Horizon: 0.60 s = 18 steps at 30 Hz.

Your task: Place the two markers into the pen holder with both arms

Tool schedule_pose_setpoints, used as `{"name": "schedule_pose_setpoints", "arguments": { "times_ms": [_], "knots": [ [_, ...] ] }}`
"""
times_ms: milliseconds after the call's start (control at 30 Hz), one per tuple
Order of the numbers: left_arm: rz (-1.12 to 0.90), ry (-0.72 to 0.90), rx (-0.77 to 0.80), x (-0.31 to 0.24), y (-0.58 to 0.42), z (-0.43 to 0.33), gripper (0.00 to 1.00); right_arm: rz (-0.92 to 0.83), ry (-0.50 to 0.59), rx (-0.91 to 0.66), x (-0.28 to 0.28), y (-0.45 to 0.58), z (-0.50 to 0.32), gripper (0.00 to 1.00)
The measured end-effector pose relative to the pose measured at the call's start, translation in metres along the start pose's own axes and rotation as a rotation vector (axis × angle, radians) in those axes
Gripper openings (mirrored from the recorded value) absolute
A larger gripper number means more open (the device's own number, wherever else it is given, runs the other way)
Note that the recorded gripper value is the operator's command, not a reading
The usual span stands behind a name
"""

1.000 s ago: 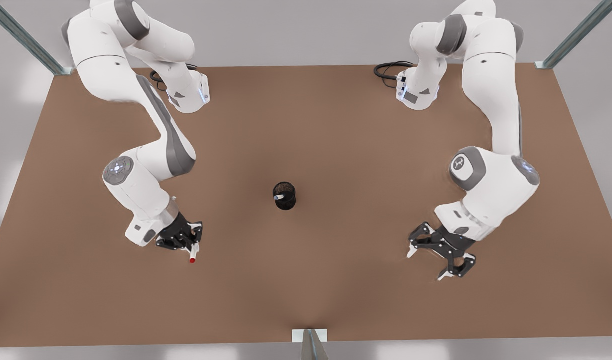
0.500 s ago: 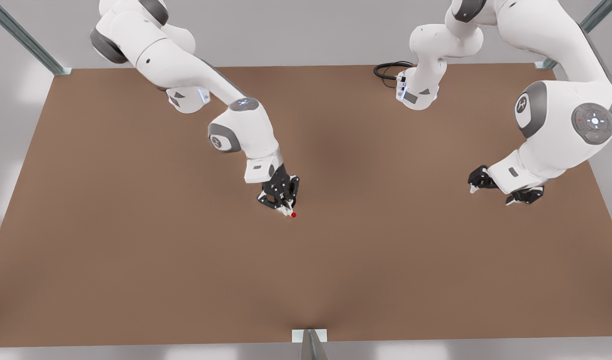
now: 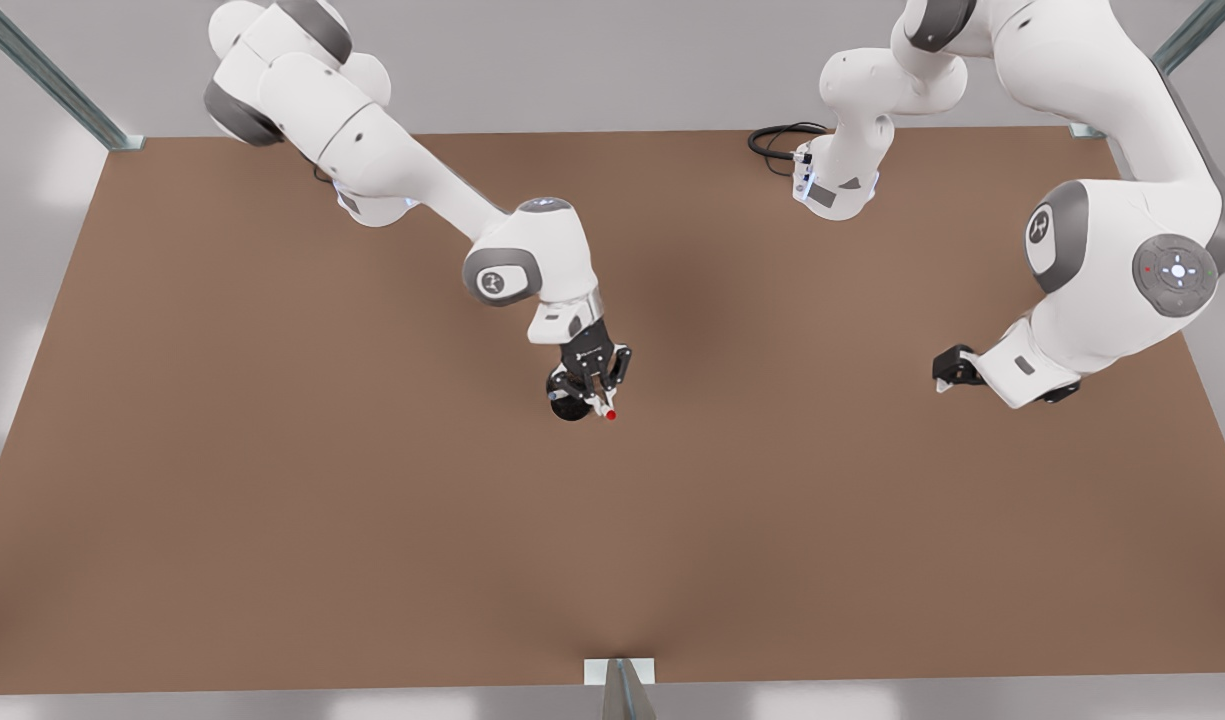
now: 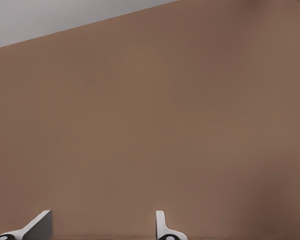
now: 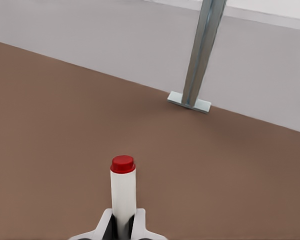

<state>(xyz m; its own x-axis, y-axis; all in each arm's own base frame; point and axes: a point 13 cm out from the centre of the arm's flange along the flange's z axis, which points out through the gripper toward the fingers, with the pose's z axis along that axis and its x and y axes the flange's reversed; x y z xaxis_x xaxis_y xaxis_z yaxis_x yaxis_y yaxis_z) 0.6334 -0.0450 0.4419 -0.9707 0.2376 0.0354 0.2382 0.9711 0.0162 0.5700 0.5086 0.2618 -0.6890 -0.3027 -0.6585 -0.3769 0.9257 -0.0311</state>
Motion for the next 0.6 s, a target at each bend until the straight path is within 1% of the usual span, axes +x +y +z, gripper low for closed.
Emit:
{"name": "schedule_pose_setpoints", "arguments": {
  "times_ms": [167, 367, 600],
  "knots": [
    [-0.028, 0.003, 0.002, 0.0, 0.001, 0.002, 1.0, 0.069, -0.012, 0.036, 0.024, -0.006, 0.008, 0.28],
    [-0.055, 0.013, 0.006, -0.001, 0.002, 0.008, 1.0, 0.177, -0.046, 0.059, 0.026, -0.027, 0.009, 0.28],
    [-0.08, 0.017, 0.009, -0.001, 0.005, 0.011, 1.0, 0.26, -0.05, 0.066, 0.046, -0.041, -0.004, 0.28]
  ]
}}
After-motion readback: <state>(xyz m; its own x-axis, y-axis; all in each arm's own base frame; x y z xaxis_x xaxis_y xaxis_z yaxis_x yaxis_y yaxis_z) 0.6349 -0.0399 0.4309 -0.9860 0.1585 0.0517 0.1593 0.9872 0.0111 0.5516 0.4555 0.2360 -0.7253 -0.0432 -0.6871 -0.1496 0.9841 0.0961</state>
